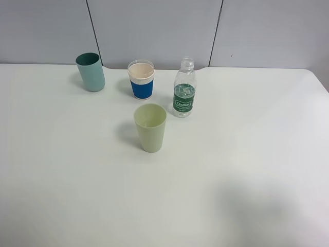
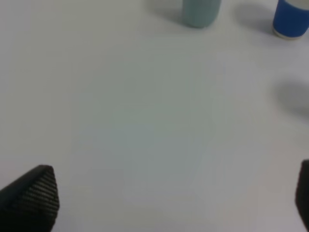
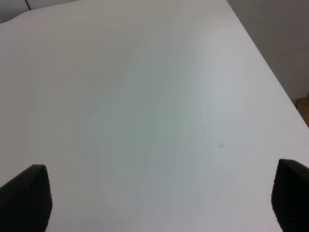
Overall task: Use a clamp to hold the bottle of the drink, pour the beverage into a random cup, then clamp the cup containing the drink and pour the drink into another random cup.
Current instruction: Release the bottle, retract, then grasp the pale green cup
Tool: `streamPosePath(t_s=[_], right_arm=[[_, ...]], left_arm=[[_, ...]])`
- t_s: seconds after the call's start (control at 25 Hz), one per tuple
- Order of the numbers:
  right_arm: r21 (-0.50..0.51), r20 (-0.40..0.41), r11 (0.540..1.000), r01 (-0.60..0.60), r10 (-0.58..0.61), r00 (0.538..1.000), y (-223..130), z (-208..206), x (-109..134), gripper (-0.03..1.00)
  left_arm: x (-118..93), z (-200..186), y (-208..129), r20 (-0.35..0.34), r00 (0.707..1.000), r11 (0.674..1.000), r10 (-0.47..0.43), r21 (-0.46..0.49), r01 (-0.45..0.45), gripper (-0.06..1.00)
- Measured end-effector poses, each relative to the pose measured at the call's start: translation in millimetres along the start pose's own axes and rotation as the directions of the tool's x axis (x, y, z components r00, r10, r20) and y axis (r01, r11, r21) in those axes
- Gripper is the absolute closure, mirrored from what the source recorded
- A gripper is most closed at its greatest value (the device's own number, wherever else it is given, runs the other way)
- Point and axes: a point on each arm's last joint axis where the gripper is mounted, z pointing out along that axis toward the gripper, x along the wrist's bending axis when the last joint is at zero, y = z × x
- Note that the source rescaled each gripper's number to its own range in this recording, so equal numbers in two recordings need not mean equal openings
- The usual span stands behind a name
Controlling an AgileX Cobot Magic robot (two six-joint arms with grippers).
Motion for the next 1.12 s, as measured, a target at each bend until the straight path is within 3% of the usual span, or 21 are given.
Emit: streamPosePath(t_s=[0.12, 0.24, 0.4, 0.56, 0.8, 1.12], right_arm=[[0.000, 0.000, 1.000, 0.000, 0.000, 1.000, 0, 0, 0, 0.02], [0.000, 0.000, 1.000, 0.000, 0.000, 1.000, 0, 0, 0, 0.02], [0.000, 0.000, 1.000, 0.000, 0.000, 1.000, 0, 0, 0, 0.02], [0.000, 0.000, 1.000, 0.000, 0.000, 1.000, 0, 0, 0, 0.02], [0.000, 0.000, 1.000, 0.000, 0.000, 1.000, 0, 0, 0, 0.02], [0.000, 0.000, 1.000, 0.000, 0.000, 1.000, 0, 0, 0, 0.02]], left_arm=[[-1, -2, 12, 0.008, 1.000, 0.995, 0.012, -0.098, -0.011, 0.06], [-2, 8, 24, 0.028, 0.999, 0.993, 0.028, -0.113, -0.025, 0.09], [-5, 34, 36, 0.071, 0.994, 0.997, 0.080, -0.001, -0.080, 0.09], [-10, 64, 40, 0.165, 0.981, 0.979, 0.104, 0.155, -0.130, 0.09], [-23, 110, 35, 0.308, 0.934, 0.887, 0.180, 0.360, -0.290, 0.10], [-45, 152, 17, 0.438, 0.885, 0.746, 0.158, 0.534, -0.398, 0.11]])
